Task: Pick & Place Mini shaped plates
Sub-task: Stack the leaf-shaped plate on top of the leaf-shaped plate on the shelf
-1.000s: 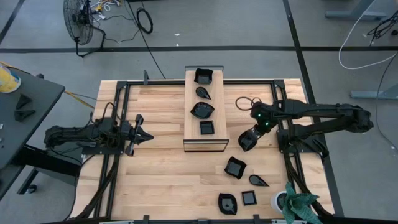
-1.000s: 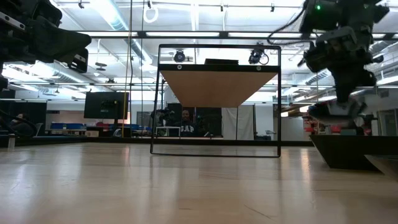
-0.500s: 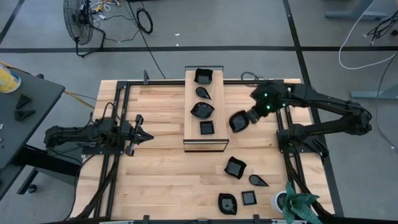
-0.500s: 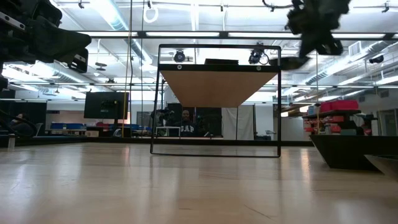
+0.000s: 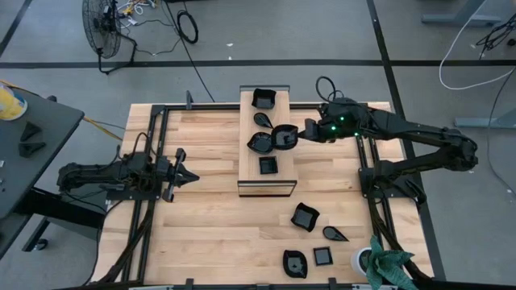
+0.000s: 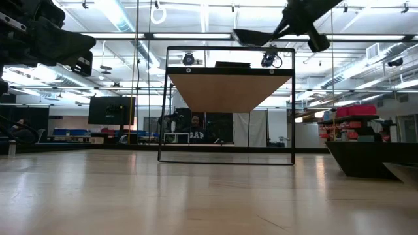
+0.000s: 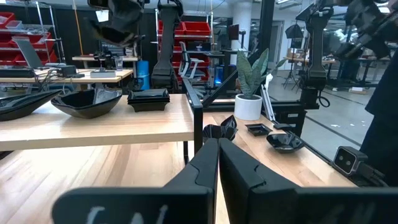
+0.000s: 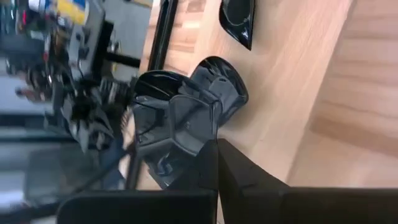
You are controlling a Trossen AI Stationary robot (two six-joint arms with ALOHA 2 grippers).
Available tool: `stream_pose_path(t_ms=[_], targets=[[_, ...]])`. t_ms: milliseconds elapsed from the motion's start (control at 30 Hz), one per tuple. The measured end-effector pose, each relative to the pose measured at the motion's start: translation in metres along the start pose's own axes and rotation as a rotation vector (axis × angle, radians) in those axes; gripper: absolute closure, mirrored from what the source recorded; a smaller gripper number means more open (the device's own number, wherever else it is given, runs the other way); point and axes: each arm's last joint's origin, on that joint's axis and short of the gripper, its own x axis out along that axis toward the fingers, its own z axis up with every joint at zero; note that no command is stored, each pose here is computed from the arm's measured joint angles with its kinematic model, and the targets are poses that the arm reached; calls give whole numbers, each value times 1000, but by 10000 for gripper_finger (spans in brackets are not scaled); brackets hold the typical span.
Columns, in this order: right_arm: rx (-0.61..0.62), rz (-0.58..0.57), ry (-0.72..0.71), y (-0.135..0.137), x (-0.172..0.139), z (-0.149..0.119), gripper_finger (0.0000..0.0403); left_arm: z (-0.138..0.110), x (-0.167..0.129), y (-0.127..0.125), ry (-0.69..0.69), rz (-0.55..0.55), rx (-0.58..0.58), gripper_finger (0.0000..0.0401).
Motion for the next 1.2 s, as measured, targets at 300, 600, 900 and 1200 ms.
stream_pose_path(t_ms=[300,600,900,1200], targets=[[270,25,-66,12,30,-7,403,0,0,0,0,0,0,383],[394,-12,-69,10,71,-9,403,0,0,0,0,0,0,383],[500,-69,-74,2,99,-11,403,0,0,0,0,0,0,383],[519,-73,-76,3,101,-14,403,0,0,0,0,0,0,383]])
